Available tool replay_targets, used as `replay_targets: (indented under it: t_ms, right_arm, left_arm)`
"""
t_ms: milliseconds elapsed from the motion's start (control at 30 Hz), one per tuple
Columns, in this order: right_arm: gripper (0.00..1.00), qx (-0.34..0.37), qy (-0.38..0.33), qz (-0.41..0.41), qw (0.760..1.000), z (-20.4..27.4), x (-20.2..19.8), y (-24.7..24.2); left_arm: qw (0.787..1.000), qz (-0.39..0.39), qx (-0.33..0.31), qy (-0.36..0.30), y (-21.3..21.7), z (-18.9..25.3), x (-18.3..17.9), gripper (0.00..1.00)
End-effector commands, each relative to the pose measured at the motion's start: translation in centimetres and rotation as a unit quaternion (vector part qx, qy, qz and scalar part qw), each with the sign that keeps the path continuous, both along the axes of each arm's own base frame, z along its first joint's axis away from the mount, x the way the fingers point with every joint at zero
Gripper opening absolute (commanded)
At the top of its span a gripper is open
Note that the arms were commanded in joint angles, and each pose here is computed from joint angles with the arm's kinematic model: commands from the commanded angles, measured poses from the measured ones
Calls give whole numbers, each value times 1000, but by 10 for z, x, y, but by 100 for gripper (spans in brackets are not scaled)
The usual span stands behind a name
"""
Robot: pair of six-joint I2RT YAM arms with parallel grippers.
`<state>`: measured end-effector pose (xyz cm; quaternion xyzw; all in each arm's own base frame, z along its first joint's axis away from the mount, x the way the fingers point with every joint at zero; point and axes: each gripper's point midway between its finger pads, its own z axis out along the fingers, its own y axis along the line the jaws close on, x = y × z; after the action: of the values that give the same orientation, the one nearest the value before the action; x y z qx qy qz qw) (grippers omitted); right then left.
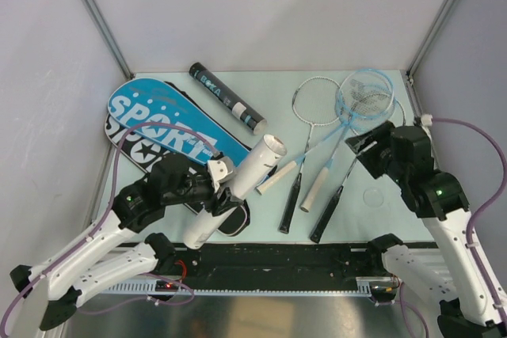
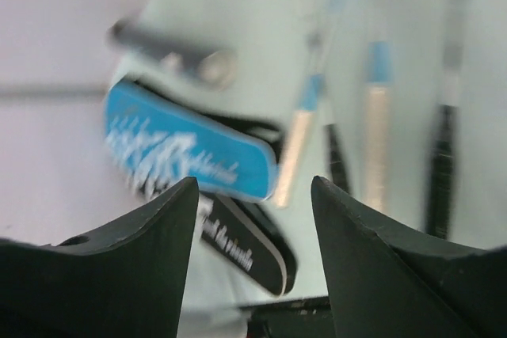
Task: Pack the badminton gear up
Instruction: Place the shuttlecock at the shuttle tube, then close the lid on the shuttle tube.
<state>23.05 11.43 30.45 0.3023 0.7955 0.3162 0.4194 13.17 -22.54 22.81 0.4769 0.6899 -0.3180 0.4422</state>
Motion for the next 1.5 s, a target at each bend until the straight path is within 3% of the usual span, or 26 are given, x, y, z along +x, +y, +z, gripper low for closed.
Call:
replay_targets:
  t_ms: [0, 200, 567, 1067, 1300, 1467]
  right_arm:
    - [62, -41, 163, -258, 951, -84, -25, -90]
    - [48, -40, 282, -349, 893, -173, -48, -124]
    - [39, -6, 373, -378, 847, -260, -39, -149]
    - [38, 18, 421, -387, 820, -295, -38, -160]
    - [21, 15, 428, -373, 823, -303, -35, -160]
    - [2, 10, 424, -365, 829, -303, -32, -160]
  left_arm:
    - [998, -2, -47, -33, -5, 30, 2, 52]
    - [998, -8, -51, -29, -6, 32, -1, 52]
    - [998, -12, -57, -32, -5, 35, -3, 52]
    - [998, -12, -54, -31, -6, 34, -2, 52]
    - [998, -10, -52, -30, -6, 32, -1, 52]
    - [998, -8, -50, -29, -6, 31, -1, 52]
